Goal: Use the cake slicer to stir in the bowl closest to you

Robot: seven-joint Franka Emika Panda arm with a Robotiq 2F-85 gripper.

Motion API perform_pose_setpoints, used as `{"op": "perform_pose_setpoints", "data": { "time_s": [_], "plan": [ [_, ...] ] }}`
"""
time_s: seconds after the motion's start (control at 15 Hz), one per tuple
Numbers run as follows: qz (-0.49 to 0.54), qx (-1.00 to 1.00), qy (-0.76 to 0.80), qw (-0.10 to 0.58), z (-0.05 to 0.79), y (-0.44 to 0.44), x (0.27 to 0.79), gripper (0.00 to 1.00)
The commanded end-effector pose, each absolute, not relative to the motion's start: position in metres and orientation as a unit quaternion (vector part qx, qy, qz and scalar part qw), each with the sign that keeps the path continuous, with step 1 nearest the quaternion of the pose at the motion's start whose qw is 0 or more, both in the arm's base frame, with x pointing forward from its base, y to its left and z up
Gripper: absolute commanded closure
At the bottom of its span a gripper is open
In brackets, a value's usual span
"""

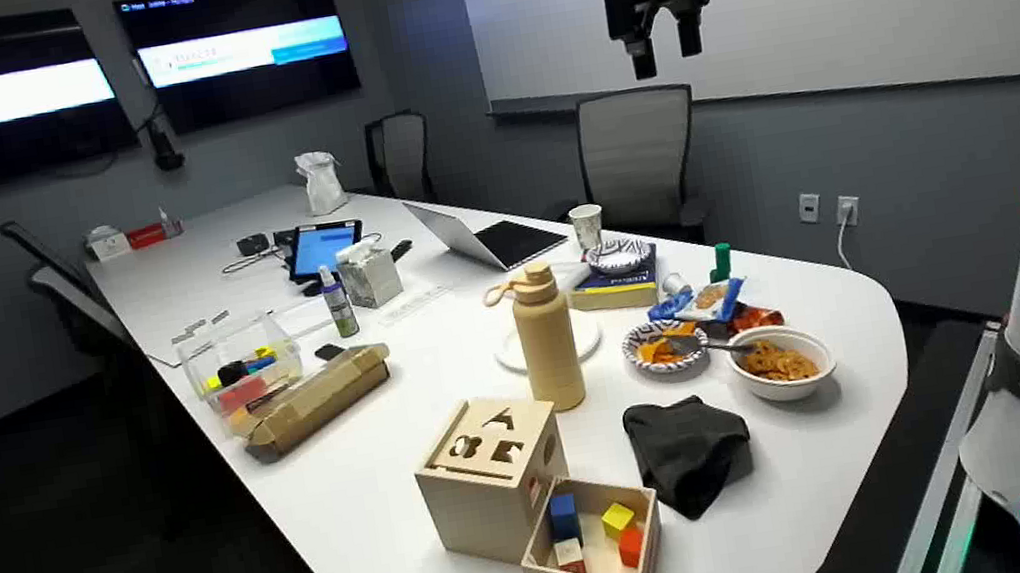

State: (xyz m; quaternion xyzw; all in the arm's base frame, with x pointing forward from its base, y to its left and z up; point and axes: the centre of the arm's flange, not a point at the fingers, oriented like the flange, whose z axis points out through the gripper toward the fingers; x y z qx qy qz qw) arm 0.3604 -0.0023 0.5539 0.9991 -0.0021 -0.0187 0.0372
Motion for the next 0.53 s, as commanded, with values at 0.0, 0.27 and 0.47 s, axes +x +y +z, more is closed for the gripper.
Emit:
{"op": "perform_pose_setpoints", "data": {
  "time_s": [0.0,0.27,0.47],
  "plan": [
    [-0.018,0.999,-0.002,0.037,0.554,-0.002,0.361,0.00],
    [-0.026,0.999,0.012,0.016,0.544,-0.025,0.376,0.00],
    [-0.049,0.998,0.019,-0.031,0.514,-0.061,0.393,0.00]
  ]
}}
